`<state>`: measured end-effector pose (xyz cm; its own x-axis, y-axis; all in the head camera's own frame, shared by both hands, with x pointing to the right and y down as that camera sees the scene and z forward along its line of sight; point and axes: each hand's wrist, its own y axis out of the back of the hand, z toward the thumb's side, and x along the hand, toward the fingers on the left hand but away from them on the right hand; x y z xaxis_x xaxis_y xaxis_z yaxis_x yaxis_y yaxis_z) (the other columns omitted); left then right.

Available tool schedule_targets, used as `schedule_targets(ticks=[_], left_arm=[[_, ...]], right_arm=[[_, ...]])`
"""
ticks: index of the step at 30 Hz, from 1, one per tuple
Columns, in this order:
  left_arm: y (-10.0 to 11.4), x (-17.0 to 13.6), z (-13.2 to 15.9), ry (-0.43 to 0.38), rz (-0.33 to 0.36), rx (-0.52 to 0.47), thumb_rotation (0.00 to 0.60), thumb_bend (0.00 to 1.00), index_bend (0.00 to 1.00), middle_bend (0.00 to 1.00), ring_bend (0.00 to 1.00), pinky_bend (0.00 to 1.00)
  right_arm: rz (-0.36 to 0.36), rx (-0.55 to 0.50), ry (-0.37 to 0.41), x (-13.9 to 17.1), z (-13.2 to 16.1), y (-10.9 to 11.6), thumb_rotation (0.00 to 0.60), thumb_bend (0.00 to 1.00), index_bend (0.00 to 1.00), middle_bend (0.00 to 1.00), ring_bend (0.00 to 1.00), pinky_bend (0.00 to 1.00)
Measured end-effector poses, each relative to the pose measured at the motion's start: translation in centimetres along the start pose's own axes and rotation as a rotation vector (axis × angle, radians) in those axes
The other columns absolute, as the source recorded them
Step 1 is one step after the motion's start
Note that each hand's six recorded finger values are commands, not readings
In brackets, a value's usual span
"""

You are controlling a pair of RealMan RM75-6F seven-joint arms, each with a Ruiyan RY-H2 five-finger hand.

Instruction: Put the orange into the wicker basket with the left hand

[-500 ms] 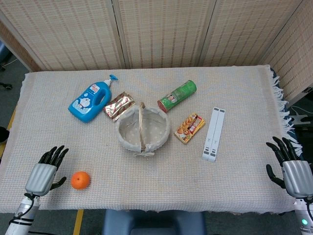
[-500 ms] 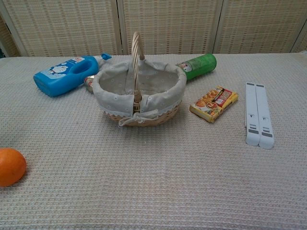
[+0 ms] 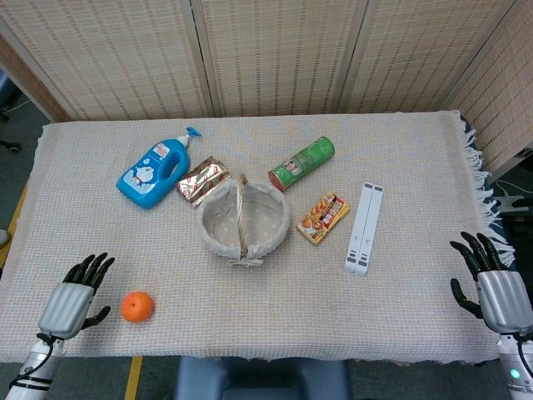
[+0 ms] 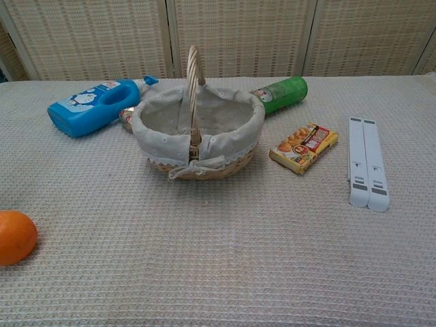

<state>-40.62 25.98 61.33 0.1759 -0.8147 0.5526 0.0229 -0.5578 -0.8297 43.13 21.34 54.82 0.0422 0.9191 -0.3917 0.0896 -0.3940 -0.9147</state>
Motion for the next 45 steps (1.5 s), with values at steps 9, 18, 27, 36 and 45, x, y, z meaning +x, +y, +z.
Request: schedule_targets(ticks=[9, 18, 27, 36, 45], left_arm=[[0.6, -1.1, 3.8, -0.108, -0.011, -0.044, 0.600, 0.25, 0.00, 0.00, 0.00, 0.16], [-2.4, 1.0, 6.5, -0.100, -0.095, -0.107, 0.600, 0.25, 0.00, 0.00, 0.00, 0.16], [-4.3, 1.8, 7.3, -0.078, -0.161, -0.104, 0.600, 0.26, 0.00, 0.00, 0.00, 0.16], [-6.2, 1.8, 6.5, -0.033, -0.233, -0.101, 0.600, 0.28, 0.00, 0.00, 0.00, 0.19], [-7.3, 2.8, 6.7, -0.014, -0.203, -0.095, 0.600, 0.33, 0.16, 0.17, 0.25, 0.56]], right_arm=[[0.025, 0.006, 0.004, -0.1, 0.2, -0.4, 0.600, 0.35, 0.15, 0.05, 0.00, 0.46], [0.029, -0.002, -0.001, -0.4, 0.0, -0.2, 0.600, 0.35, 0.15, 0.05, 0.00, 0.46], [0.024, -0.009, -0.002, -0.3, -0.2, 0.0, 0.600, 0.35, 0.15, 0.05, 0.00, 0.46], [0.030, -0.005, 0.002, -0.3, 0.0, -0.2, 0.600, 0.35, 0.15, 0.05, 0.00, 0.46], [0.038, -0.004, 0.003, -0.3, 0.0, -0.3, 0.600, 0.35, 0.15, 0.05, 0.00, 0.46]])
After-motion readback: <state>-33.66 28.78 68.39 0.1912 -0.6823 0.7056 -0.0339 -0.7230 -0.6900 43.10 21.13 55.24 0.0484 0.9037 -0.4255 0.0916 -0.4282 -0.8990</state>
